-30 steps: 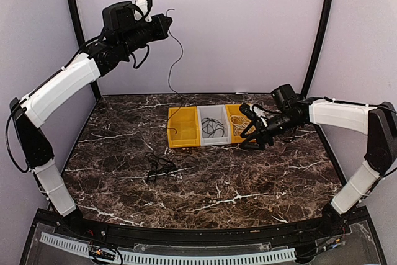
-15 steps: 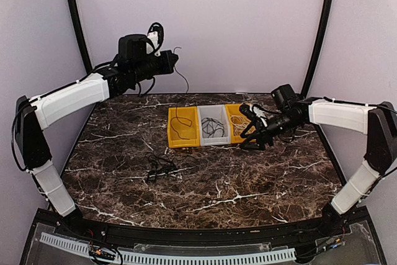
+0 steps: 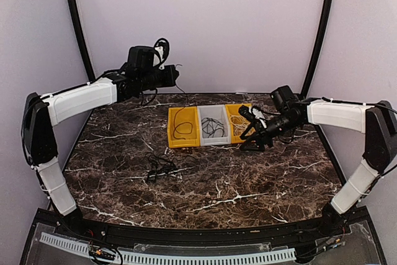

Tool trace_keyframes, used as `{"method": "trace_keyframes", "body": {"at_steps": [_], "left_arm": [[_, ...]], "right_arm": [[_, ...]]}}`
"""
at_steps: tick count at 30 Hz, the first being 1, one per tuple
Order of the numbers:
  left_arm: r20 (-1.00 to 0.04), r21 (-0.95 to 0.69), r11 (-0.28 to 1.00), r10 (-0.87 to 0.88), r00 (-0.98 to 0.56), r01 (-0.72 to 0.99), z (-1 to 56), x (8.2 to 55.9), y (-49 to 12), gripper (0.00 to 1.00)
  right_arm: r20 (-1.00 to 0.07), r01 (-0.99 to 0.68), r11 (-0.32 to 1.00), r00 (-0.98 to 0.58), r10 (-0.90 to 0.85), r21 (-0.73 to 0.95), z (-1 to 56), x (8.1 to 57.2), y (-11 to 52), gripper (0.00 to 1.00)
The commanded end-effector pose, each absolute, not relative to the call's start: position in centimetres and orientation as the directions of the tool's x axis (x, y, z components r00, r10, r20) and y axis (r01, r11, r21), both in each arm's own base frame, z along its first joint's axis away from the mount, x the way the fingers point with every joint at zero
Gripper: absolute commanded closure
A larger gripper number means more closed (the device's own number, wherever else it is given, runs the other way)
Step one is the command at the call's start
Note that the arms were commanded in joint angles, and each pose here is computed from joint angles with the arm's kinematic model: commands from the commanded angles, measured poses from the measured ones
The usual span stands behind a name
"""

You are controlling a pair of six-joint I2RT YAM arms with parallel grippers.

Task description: Untangle the cables

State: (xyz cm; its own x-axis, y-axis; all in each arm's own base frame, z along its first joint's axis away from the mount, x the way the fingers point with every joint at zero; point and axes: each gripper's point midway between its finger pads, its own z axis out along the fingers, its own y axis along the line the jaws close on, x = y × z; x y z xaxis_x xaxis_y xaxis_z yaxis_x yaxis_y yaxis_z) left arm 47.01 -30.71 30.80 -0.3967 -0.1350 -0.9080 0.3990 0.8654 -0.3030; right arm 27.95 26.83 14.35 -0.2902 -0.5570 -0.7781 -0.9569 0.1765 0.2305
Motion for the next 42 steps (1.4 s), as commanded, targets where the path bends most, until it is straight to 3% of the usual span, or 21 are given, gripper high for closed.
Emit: {"method": "trace_keyframes", "body": {"at_steps": [1, 12, 24, 25, 30, 33, 42], "left_arm": [[-0.84, -0.312, 0.883, -0.083, -0.537, 0.352, 23.6, 46.6, -30.6, 1.0], [-0.676, -0.348, 0.887, -0.013, -0.737, 0.303, 14.3, 45.5, -31.8, 1.0], [-0.54, -0.365, 0.893, 0.028, -0.841, 0.264, 9.4, 45.4, -33.1, 1.0], [-0.537, -0.363, 0.894, 0.029, -0.843, 0.262, 9.2, 45.5, -33.1, 0.98], [-0.547, -0.353, 0.898, 0.031, -0.836, 0.264, 10.6, 45.9, -33.2, 0.67], [-0.545, -0.322, 0.913, 0.035, -0.838, 0.248, 11.8, 45.7, -32.4, 0.53], [-0.64, -0.258, 0.935, 0.022, -0.768, 0.242, 17.7, 44.3, -29.3, 0.46]], "right_arm": [[-0.777, -0.961, 0.174, -0.277, -0.565, 0.216, 14.3, 27.8, 26.7, 0.33], [-0.762, -0.958, 0.171, -0.287, -0.581, 0.231, 13.5, 27.9, 26.7, 0.33], [-0.753, -0.955, 0.169, -0.298, -0.586, 0.245, 13.1, 27.9, 26.7, 0.33], [-0.754, -0.955, 0.168, -0.297, -0.586, 0.246, 13.2, 27.9, 26.7, 0.33], [-0.753, -0.955, 0.169, -0.295, -0.588, 0.242, 13.2, 27.9, 26.7, 0.33], [-0.756, -0.958, 0.175, -0.288, -0.588, 0.228, 13.4, 28.1, 26.9, 0.33], [-0.7, -0.982, 0.136, -0.19, -0.688, 0.133, 12.2, 27.1, 31.7, 0.34]]}}
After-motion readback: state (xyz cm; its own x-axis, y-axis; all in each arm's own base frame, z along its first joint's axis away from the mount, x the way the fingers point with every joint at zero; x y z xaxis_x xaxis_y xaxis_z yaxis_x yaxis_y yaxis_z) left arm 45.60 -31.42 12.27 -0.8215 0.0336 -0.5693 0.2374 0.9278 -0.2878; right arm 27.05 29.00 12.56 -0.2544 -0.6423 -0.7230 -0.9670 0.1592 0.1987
